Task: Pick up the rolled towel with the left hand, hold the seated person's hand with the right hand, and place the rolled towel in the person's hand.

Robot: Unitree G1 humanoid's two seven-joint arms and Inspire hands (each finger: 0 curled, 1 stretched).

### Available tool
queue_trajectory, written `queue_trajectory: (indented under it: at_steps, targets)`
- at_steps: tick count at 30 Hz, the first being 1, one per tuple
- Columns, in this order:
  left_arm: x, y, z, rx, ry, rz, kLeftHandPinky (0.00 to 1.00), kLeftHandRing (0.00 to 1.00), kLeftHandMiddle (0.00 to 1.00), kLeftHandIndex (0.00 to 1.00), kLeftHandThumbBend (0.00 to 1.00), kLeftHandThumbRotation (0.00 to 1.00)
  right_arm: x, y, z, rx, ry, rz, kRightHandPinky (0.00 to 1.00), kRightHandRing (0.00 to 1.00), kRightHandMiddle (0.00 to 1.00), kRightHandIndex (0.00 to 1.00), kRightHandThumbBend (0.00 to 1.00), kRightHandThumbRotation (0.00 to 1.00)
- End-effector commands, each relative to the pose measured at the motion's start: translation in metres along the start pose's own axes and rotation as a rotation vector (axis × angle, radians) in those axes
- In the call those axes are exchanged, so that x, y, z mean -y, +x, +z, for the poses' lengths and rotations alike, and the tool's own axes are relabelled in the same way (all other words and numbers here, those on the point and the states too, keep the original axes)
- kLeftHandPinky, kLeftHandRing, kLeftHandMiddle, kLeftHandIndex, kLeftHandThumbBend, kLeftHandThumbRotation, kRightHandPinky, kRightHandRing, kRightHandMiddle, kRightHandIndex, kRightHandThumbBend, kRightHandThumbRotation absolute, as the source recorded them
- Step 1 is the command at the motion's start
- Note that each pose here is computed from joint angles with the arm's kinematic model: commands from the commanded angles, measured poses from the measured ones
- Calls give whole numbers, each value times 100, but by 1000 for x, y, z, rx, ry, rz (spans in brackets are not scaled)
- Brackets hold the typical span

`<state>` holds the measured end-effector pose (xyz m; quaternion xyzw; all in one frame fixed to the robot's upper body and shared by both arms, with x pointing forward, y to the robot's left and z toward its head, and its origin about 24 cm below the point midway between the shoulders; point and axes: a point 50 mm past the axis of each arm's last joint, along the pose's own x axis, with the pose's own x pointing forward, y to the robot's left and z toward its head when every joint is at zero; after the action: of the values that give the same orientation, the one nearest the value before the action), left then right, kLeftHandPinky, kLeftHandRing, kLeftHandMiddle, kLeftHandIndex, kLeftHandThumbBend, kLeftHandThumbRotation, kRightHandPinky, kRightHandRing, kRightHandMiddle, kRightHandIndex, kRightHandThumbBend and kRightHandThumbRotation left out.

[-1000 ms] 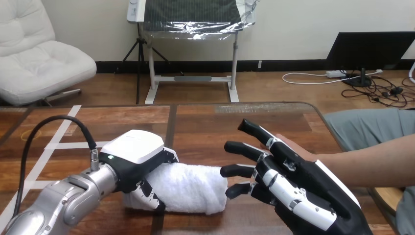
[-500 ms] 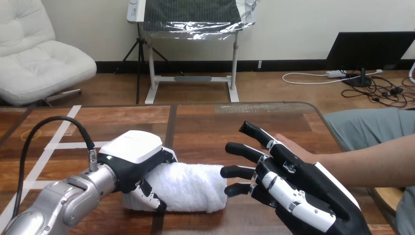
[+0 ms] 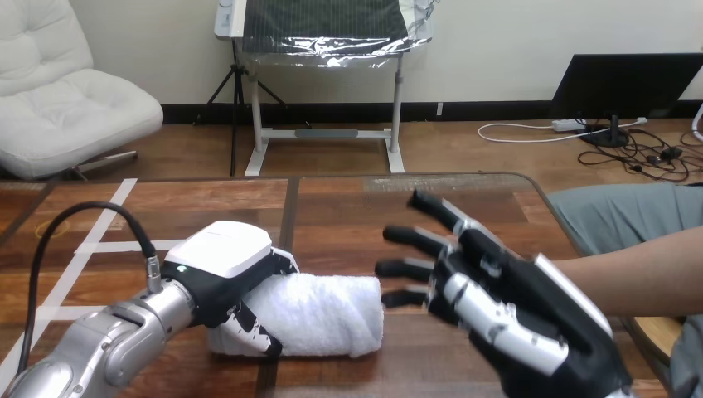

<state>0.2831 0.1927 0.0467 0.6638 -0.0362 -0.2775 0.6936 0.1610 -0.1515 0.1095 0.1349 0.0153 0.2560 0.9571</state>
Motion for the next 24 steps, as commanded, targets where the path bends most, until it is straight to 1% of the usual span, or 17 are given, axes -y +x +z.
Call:
queue_trajectory:
  at_steps: [1, 2, 3, 8, 11, 14, 18, 24]
  targets:
    - [-8, 0, -5, -21, -37, 106, 36, 44, 51, 61, 65, 7, 2, 10, 14, 65, -36, 25, 61, 73, 83, 94, 0, 0]
    - [-7, -1, -5, -20, -53, 129, 34, 41, 49, 60, 65, 6, 2, 10, 14, 66, -32, 25, 61, 73, 82, 94, 0, 0]
    - [-6, -2, -5, -20, -62, 143, 29, 36, 44, 57, 64, 4, 2, 10, 14, 66, -28, 25, 60, 73, 82, 94, 0, 0]
    - [-3, -7, -4, -19, -102, 193, 22, 28, 38, 54, 63, 1, 2, 10, 13, 70, -13, 27, 60, 73, 82, 94, 0, 0]
    - [-1, -9, -2, -16, -125, 213, 20, 26, 37, 52, 61, 1, 2, 10, 13, 69, -11, 28, 60, 72, 82, 94, 0, 0]
    - [1, -12, -1, -7, -154, 234, 23, 29, 39, 52, 60, 0, 2, 9, 12, 68, -13, 26, 60, 73, 82, 94, 0, 0]
    - [3, -16, 1, 5, -161, 262, 25, 31, 41, 51, 59, 0, 2, 8, 12, 68, -16, 26, 60, 73, 82, 94, 0, 0]
    - [4, -20, 3, 21, -175, 285, 26, 32, 42, 53, 56, 0, 1, 8, 11, 70, -16, 24, 60, 73, 83, 94, 0, 0]
